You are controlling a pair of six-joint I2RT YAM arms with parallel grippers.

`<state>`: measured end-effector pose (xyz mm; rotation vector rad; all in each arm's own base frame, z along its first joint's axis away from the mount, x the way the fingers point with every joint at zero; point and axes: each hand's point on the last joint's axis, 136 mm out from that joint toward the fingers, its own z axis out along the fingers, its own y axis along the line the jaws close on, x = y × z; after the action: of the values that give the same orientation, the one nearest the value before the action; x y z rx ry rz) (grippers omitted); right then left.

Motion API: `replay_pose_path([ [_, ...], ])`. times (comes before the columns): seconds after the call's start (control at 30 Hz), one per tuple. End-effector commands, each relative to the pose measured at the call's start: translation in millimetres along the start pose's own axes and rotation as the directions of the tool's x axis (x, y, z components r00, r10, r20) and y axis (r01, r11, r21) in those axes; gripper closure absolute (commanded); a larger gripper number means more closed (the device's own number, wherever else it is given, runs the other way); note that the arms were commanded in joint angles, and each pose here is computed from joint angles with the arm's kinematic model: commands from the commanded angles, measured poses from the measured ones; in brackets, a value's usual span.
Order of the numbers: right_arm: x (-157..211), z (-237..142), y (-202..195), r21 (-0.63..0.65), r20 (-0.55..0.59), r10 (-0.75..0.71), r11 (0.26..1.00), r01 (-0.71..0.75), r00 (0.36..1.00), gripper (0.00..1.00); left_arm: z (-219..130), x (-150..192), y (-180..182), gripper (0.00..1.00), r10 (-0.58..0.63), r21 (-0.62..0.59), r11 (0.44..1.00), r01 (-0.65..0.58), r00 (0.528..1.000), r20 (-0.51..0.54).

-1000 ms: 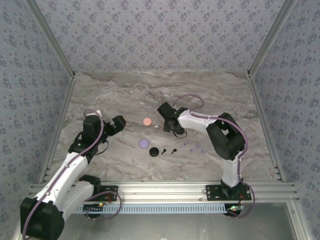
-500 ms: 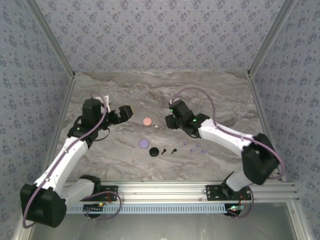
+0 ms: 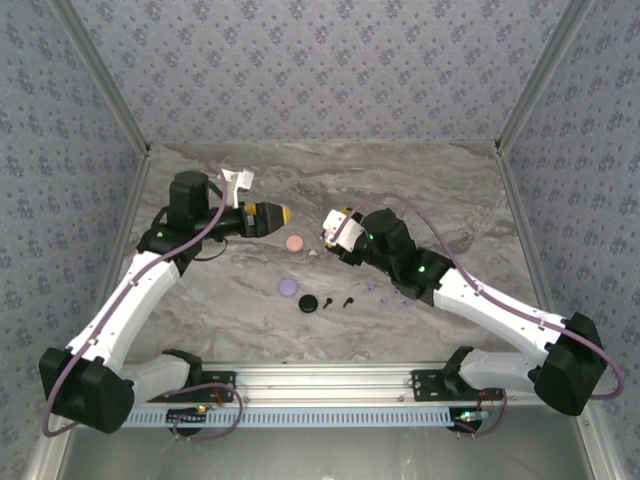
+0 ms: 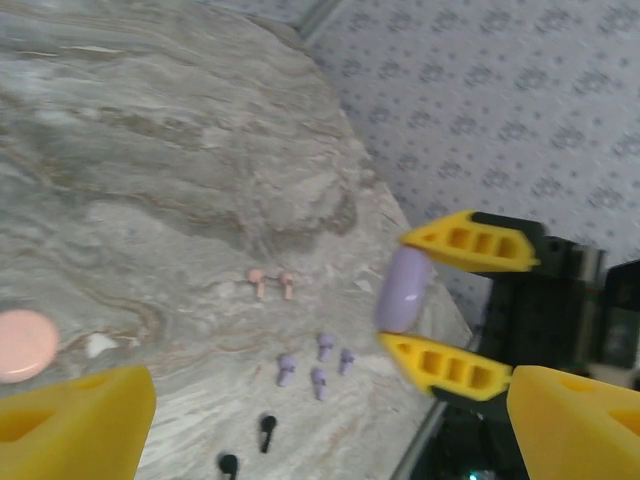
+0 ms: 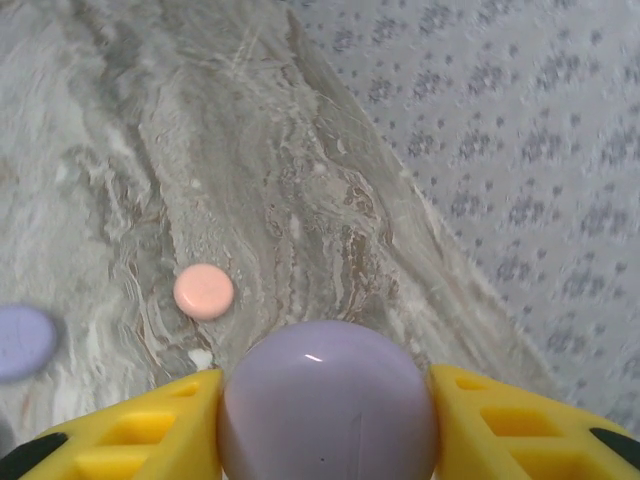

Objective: Insert the wireless bluetooth earbuds into the charging case

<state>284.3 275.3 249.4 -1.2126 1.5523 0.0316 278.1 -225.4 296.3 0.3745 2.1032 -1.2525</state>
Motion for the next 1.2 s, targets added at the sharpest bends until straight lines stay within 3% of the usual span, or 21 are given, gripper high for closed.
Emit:
replay_pose_path([
  [0.0, -10.4, -4.7, 3.1, 0.006, 0.072, -0.203, 0.979, 0.203, 0.977, 0.5, 3.4, 4.0, -29.4, 0.1, 0.069, 0.101, 0.993, -0.066, 0.997, -0.031],
  [0.3, -21.5, -8.4, 6.3, -0.031, 0.133, -0.186, 0.981, 0.191, 0.974, 0.49, 31.7, 18.3, -42.6, 0.18, 0.042, 0.181, 0.983, -0.037, 0.999, -0.024],
  [0.6, -27.9, -10.1, 7.3, -0.049, 0.151, -0.15, 0.986, 0.159, 0.977, 0.49, 50.7, 28.1, -33.2, 0.3, -0.013, 0.175, 0.984, 0.016, 1.0, -0.019],
  [1.17, -31.6, -10.6, 5.8, -0.048, 0.157, -0.125, 0.99, 0.134, 0.98, 0.48, 85.0, 49.8, -29.0, 0.51, -0.044, 0.173, 0.983, 0.061, 0.994, -0.1],
])
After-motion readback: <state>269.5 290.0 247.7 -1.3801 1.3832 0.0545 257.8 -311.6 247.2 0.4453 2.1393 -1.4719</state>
